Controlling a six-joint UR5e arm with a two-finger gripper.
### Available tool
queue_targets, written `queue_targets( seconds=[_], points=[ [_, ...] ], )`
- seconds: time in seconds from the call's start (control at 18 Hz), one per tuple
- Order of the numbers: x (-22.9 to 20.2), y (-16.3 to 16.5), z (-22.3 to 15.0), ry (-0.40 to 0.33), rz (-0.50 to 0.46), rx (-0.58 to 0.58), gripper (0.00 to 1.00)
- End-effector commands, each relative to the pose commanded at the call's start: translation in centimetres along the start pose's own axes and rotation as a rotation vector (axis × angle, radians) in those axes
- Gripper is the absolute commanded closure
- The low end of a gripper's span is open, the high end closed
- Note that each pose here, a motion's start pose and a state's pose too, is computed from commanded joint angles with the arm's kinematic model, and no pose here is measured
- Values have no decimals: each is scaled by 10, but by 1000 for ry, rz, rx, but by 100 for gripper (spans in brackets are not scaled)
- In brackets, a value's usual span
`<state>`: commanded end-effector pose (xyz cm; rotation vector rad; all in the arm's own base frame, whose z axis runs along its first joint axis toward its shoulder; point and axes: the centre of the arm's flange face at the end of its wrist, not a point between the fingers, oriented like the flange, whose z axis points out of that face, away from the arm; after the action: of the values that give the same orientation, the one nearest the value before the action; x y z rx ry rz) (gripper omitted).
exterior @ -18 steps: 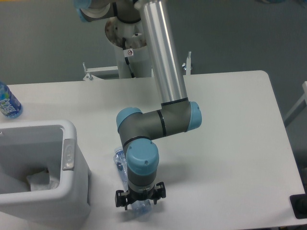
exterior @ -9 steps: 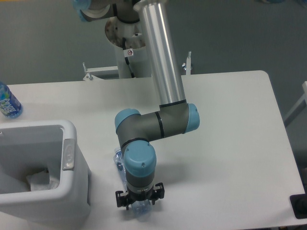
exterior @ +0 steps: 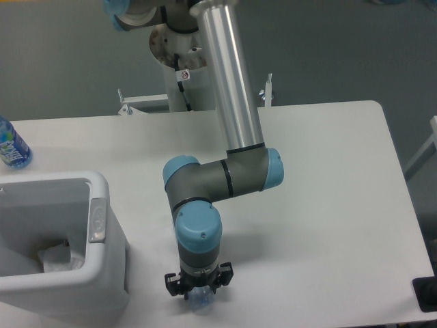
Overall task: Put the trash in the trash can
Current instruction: 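Close the gripper around the bottle's cap end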
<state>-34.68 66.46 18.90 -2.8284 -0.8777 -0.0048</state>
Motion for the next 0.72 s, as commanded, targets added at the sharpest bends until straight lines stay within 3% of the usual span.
queue_targets(
  seconds=[0.5,0.61,0.72],
  points=[
    [0,-4,-25,-6,44,35,41],
    [-4,-11,-48,-13,69,73,41],
    [-27,-22,-101,-26,62,164,41]
  ],
)
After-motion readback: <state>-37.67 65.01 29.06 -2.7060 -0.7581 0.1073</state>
